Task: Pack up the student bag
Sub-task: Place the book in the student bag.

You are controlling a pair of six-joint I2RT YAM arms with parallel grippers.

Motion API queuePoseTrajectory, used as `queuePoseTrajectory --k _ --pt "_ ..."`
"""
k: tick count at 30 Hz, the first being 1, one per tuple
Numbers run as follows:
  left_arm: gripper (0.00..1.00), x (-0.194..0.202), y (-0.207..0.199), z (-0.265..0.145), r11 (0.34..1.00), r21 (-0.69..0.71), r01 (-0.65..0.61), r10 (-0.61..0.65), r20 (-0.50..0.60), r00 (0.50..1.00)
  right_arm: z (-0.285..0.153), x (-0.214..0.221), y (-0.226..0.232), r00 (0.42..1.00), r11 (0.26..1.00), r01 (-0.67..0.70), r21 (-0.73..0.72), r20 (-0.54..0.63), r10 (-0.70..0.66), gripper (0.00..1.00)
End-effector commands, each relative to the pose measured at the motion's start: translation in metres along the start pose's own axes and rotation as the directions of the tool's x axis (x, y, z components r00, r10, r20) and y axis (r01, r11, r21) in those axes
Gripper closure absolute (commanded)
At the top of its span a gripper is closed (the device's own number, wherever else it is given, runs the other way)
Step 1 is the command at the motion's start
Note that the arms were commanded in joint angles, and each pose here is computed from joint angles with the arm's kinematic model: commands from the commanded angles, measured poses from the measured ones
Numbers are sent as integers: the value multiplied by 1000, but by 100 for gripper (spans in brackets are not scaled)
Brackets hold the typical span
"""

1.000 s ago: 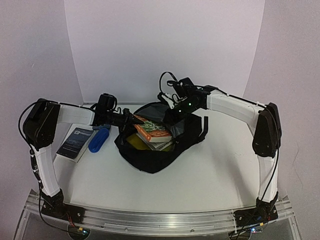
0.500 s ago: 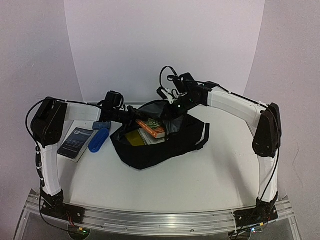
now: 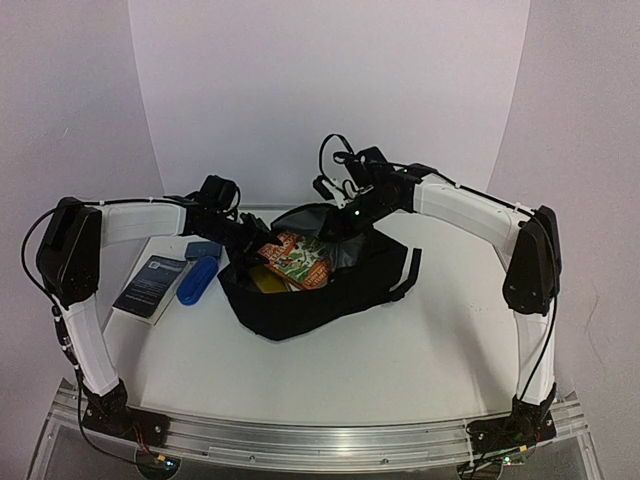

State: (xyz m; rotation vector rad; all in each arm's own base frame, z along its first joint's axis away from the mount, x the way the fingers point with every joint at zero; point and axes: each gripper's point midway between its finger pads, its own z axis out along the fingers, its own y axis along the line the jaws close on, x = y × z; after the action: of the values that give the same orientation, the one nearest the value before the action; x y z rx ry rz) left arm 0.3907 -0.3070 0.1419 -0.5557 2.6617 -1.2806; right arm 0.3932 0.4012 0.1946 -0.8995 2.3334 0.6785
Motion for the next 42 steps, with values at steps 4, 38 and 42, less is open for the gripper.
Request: queuePoseTrajectory --k 4,38,42 --pt "46 2 15 6 998 -65 15 -14 8 1000 -18 -39 26 991 996 44 -83 126 -34 100" --pt "84 0 -43 55 953 216 -213 207 50 977 -9 -32 28 994 995 38 -96 105 -28 100" --pt "80 2 -46 36 936 254 -244 219 123 968 -7 -30 28 995 995 27 -98 99 -17 100"
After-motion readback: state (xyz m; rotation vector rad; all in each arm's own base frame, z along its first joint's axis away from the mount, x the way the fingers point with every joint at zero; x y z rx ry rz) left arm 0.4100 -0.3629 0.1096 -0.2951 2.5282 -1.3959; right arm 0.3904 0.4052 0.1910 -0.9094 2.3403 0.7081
